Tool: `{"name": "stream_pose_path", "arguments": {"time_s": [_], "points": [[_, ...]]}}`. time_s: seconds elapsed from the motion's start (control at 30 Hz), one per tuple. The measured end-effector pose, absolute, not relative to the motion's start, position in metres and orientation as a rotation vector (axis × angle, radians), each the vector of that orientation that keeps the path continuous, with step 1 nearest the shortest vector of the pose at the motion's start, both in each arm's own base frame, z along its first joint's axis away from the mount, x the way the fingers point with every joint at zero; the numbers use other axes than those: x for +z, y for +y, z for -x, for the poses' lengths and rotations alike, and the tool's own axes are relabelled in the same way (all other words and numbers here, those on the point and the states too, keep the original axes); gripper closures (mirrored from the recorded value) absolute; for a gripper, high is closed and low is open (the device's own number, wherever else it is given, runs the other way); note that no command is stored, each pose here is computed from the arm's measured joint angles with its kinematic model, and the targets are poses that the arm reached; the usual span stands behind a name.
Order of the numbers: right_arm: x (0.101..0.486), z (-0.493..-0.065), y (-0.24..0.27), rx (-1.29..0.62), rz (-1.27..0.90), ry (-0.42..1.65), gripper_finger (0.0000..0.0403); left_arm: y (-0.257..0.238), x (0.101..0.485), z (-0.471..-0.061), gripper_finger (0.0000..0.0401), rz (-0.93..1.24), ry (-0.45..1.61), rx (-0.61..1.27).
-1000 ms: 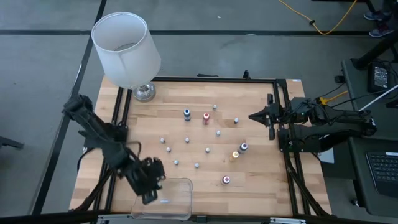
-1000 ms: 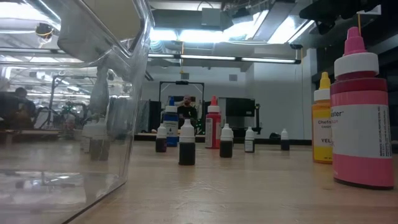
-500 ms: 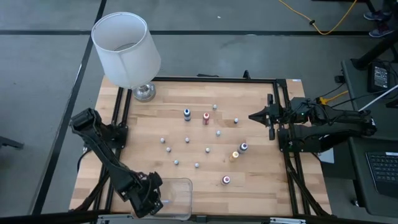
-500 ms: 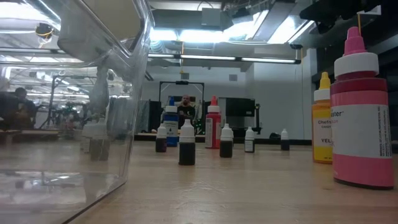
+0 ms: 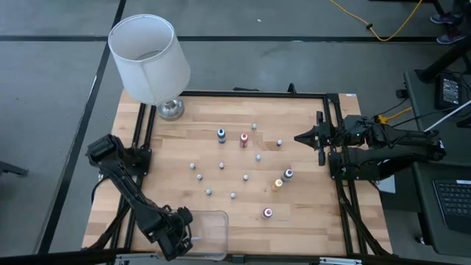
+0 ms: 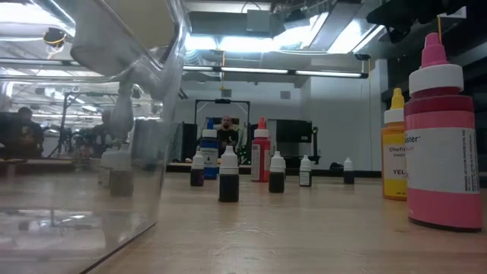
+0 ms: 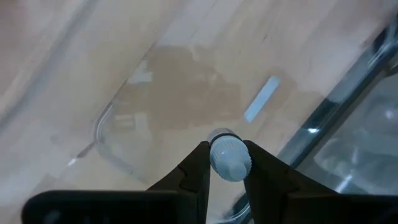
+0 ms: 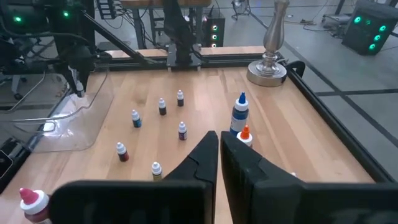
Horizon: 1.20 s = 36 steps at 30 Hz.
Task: Pick & Place food coloring
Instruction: Put the bottom small green food coloring bottle into the bin
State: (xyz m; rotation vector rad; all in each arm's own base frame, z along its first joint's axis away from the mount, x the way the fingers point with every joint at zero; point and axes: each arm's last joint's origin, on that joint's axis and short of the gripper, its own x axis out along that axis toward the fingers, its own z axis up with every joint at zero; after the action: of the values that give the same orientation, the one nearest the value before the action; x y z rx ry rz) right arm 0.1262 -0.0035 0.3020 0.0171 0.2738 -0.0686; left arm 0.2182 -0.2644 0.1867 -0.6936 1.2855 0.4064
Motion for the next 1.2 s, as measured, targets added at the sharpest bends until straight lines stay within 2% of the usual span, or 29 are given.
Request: {"name": "stream_pose_path", "arguments": {"time_s": [0.43, 0.67, 0.87, 1.2], "points": [[0.302, -0.126, -0.003, -0.072, -0.043, 0.273, 0.0379, -0.261, 0.191, -0.219, 0.033, 0.694, 1.268, 0.401], [0.302, -0.126, -0.003, -0.072, -0.041, 0.278, 0.0379, -0.258, 0.221, -0.226, 0.033, 0.631, 1.264, 0.346], [0.301, -0.126, -0.004, -0.073, -0.04, 0.284, 0.0379, -0.258, 0.249, -0.242, 0.033, 0.584, 1.227, 0.219], [0.297, -0.132, -0.004, -0.073, -0.041, 0.323, 0.0379, -0.264, 0.253, -0.255, 0.0331, 0.74, 1.14, 0.24]]}}
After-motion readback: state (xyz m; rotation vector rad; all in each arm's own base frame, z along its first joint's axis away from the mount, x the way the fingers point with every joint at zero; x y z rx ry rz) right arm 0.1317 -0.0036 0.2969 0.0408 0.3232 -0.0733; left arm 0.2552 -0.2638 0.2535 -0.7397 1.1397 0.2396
